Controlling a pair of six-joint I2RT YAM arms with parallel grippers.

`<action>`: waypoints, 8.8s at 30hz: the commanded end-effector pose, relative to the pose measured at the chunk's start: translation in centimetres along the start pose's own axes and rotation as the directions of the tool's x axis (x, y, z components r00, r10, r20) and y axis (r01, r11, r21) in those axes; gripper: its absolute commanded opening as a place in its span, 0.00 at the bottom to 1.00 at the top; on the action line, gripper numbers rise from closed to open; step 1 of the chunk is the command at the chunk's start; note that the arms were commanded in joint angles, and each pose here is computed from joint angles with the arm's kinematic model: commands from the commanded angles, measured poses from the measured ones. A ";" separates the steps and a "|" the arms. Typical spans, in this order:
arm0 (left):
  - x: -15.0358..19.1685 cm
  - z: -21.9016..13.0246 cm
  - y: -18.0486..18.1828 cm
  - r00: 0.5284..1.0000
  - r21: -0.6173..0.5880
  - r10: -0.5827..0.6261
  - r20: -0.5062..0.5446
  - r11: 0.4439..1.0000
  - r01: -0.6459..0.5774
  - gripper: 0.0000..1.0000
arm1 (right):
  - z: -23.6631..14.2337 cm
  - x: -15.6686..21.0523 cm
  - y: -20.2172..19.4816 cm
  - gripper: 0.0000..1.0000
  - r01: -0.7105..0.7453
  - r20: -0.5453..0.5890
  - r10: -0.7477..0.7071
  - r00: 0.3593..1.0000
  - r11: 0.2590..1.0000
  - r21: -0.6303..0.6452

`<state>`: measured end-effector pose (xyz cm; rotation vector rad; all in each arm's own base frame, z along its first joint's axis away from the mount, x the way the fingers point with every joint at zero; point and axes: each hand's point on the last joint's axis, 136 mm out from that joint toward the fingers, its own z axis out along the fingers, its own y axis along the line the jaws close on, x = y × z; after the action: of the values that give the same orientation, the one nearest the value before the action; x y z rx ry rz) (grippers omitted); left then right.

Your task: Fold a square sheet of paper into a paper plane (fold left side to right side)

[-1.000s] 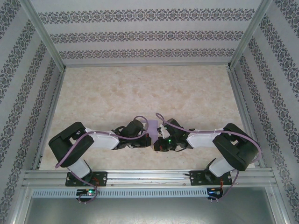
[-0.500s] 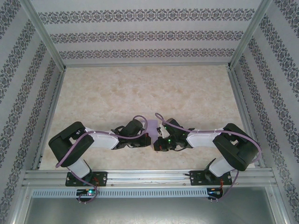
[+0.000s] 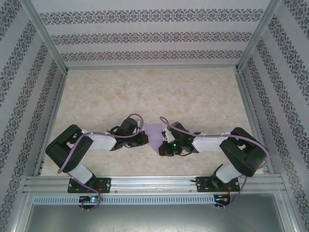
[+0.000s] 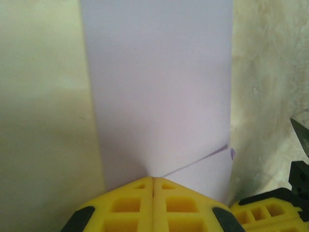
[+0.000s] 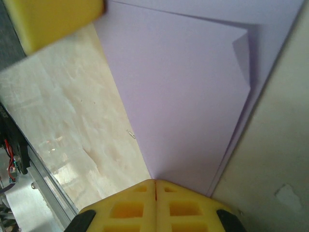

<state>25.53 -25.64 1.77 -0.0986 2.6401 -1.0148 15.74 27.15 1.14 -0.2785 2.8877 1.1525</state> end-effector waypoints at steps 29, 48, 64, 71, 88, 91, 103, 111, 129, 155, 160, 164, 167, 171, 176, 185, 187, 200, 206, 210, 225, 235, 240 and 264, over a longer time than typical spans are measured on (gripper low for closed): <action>1.4 1.4 -6.8 0.974 0.124 0.221 -0.045 0.969 -0.214 0.00 | -0.2 3.9 -5.7 0.00 -0.100 -0.081 0.118 0.990 0.975 0.200; 4.0 2.5 -0.8 0.986 -0.023 0.141 -0.092 0.989 -0.144 0.00 | -2.1 -0.3 1.6 0.00 -0.032 0.007 0.032 0.999 0.999 -0.011; 4.2 2.7 -0.7 0.985 -0.029 0.141 -0.095 0.989 -0.145 0.00 | 0.1 -2.6 1.6 0.00 -0.031 0.023 0.031 0.999 0.999 0.014; 4.1 2.5 -0.2 0.986 -0.062 0.139 -0.094 0.987 -0.145 0.00 | 0.6 -1.3 0.1 0.00 -0.062 -0.010 0.062 0.998 0.997 0.054; 3.7 2.8 0.1 0.990 -0.085 0.119 -0.076 0.988 -0.125 0.00 | -1.7 5.3 -3.9 0.00 -0.161 -0.052 0.167 0.985 0.982 0.103; 3.7 3.2 -0.2 0.993 -0.062 0.096 -0.069 0.993 -0.100 0.00 | -2.6 5.1 -3.7 0.00 -0.158 -0.033 0.161 0.986 0.984 0.088; 2.4 3.7 -4.5 0.993 0.052 0.117 -0.029 0.992 -0.115 0.04 | -8.9 -0.9 -2.1 0.38 -0.004 0.257 -0.012 0.966 0.998 0.063; -0.6 0.1 -6.2 0.978 -0.018 0.205 0.041 0.979 -0.205 0.23 | -10.2 -3.8 -2.1 0.47 0.127 0.295 -0.163 0.942 0.982 0.138; -2.9 -8.3 -0.9 0.948 -0.156 0.110 0.298 0.986 -0.065 0.47 | -4.9 -7.6 -0.8 0.47 0.280 0.128 -0.301 0.945 0.947 0.158; -2.9 -8.8 -0.2 0.949 -0.152 0.081 0.306 0.988 -0.035 0.52 | -4.9 -8.8 -1.2 0.03 0.260 0.138 -0.295 0.946 0.939 0.226; -3.4 -8.5 -0.7 0.947 -0.087 0.029 0.320 0.996 -0.001 0.56 | -5.7 -8.5 -1.1 0.00 0.255 0.158 -0.293 0.943 0.941 0.223; -3.7 -7.7 -1.7 0.952 -0.008 -0.017 0.306 1.000 0.020 0.56 | -6.2 -8.3 -0.9 0.00 0.252 0.178 -0.292 0.940 0.943 0.219; -4.0 -6.9 -2.4 0.957 0.037 -0.036 0.286 0.999 0.027 0.56 | -6.7 -8.2 -0.8 0.00 0.248 0.195 -0.291 0.937 0.944 0.215; -4.3 -5.6 -3.4 0.969 0.071 -0.043 0.244 0.997 0.026 0.56 | -7.1 -8.1 -0.6 0.00 0.243 0.218 -0.287 0.933 0.948 0.207; -4.7 -3.4 -3.4 0.978 0.085 -0.060 0.202 0.995 0.043 0.56 | -7.4 -8.0 -0.9 0.00 0.231 0.232 -0.277 0.932 0.951 0.208; -5.5 -0.1 -4.2 0.990 0.114 -0.053 0.131 0.993 0.038 0.44 | -7.3 -7.7 -1.0 0.00 0.223 0.230 -0.267 0.936 0.954 0.199; -5.7 0.5 -4.1 0.991 0.112 -0.052 0.127 0.993 0.038 0.41 | -7.3 -7.7 -1.1 0.00 0.223 0.231 -0.266 0.936 0.954 0.198; -6.4 0.5 -5.2 0.990 0.138 -0.050 0.129 0.990 0.032 0.02 | -9.3 -7.9 -1.5 0.26 0.208 0.252 -0.276 0.928 0.941 0.266; -6.6 -0.2 -6.2 0.988 0.185 -0.082 0.132 0.981 0.057 0.02 | -11.8 -7.4 -0.9 0.35 0.216 0.280 -0.320 0.905 0.914 0.344; -6.7 -0.6 -6.7 0.987 0.201 -0.093 0.134 0.977 0.065 0.02 | -11.1 -6.0 0.3 0.38 0.259 0.277 -0.367 0.888 0.897 0.359; -6.6 -0.7 -7.2 0.987 0.209 -0.097 0.125 0.975 0.070 0.09 | -5.0 -4.5 -0.1 0.53 0.357 0.142 -0.542 0.828 0.705 0.613; -6.8 -0.9 -7.5 0.988 0.216 -0.095 0.122 0.974 0.067 0.13 | -4.0 -4.7 -0.8 0.53 0.357 0.118 -0.558 0.821 0.665 0.655; -6.9 -1.0 -7.7 0.988 0.219 -0.097 0.125 0.973 0.068 0.13 | -3.4 -4.4 -0.5 0.52 0.380 0.095 -0.573 0.814 0.650 0.658; -6.9 -1.3 -7.9 0.988 0.217 -0.090 0.129 0.974 0.061 0.13 | -3.2 -4.1 -1.1 0.37 0.378 0.077 -0.583 0.809 0.615 0.692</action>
<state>30.64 -29.25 7.41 -0.2275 2.4626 -1.2225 19.77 24.49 2.67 -0.7381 2.4915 0.0710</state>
